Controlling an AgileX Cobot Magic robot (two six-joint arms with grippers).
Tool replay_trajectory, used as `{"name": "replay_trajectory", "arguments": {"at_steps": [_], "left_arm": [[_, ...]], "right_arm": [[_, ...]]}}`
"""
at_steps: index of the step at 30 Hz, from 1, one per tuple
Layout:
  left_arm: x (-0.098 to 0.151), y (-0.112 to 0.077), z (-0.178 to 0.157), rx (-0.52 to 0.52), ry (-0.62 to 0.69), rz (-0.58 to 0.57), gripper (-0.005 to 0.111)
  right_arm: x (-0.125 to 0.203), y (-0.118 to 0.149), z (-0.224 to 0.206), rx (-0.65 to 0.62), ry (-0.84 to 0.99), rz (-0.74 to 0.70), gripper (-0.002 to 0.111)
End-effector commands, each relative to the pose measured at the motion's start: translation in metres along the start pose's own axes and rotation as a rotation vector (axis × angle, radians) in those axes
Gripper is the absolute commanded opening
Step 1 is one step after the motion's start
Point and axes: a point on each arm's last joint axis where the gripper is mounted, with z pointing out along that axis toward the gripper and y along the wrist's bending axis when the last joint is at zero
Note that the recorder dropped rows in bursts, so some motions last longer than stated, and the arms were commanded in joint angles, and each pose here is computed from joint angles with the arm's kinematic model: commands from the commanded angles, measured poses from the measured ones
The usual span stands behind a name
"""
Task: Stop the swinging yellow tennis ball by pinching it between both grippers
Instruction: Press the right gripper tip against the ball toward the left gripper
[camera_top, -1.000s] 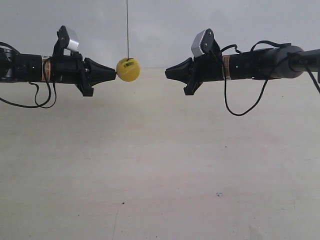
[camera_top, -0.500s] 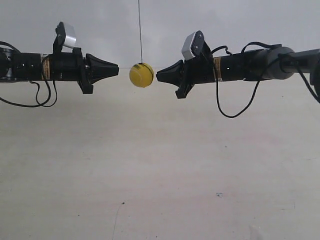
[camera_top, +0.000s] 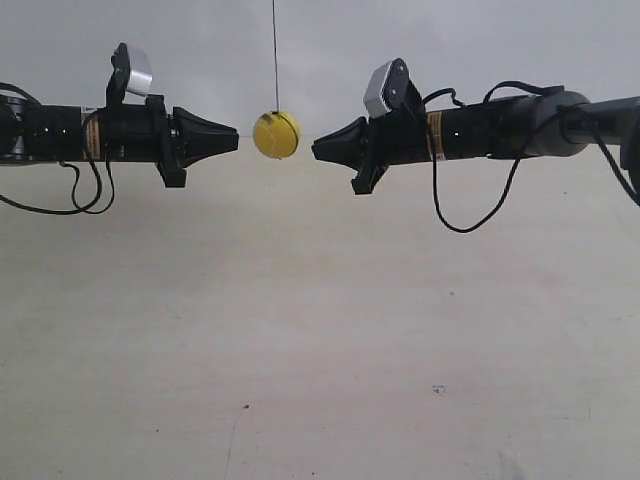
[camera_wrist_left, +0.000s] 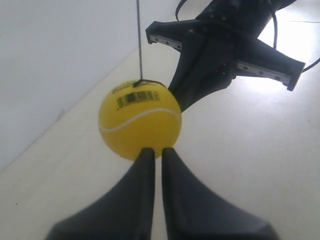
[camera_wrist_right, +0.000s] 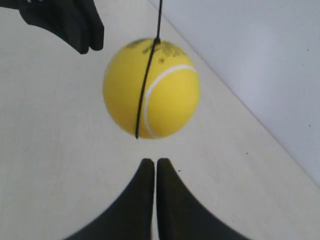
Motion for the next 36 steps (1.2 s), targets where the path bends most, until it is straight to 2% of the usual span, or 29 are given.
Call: {"name": "replay_trajectory", "arguments": {"at_steps": [1, 12, 36], "left_arm": [[-0.003, -0.001, 0.002, 0.005, -0.016, 0.000, 0.005], [0.019, 0.000, 0.012, 0.018, -0.005, -0.019, 0.005], [0.011, -0.004, 0.015, 0.080, -0.039, -0.005, 0.005]], "right_arm": [[-0.010, -0.004, -0.001, 0.000, -0.019, -0.023, 0.000], [-0.012, -0.004, -0.001, -0.002, -0.023, -0.027, 0.000], [-0.014, 0.002, 0.007, -0.026, -0.015, -0.046, 0.000]]}}
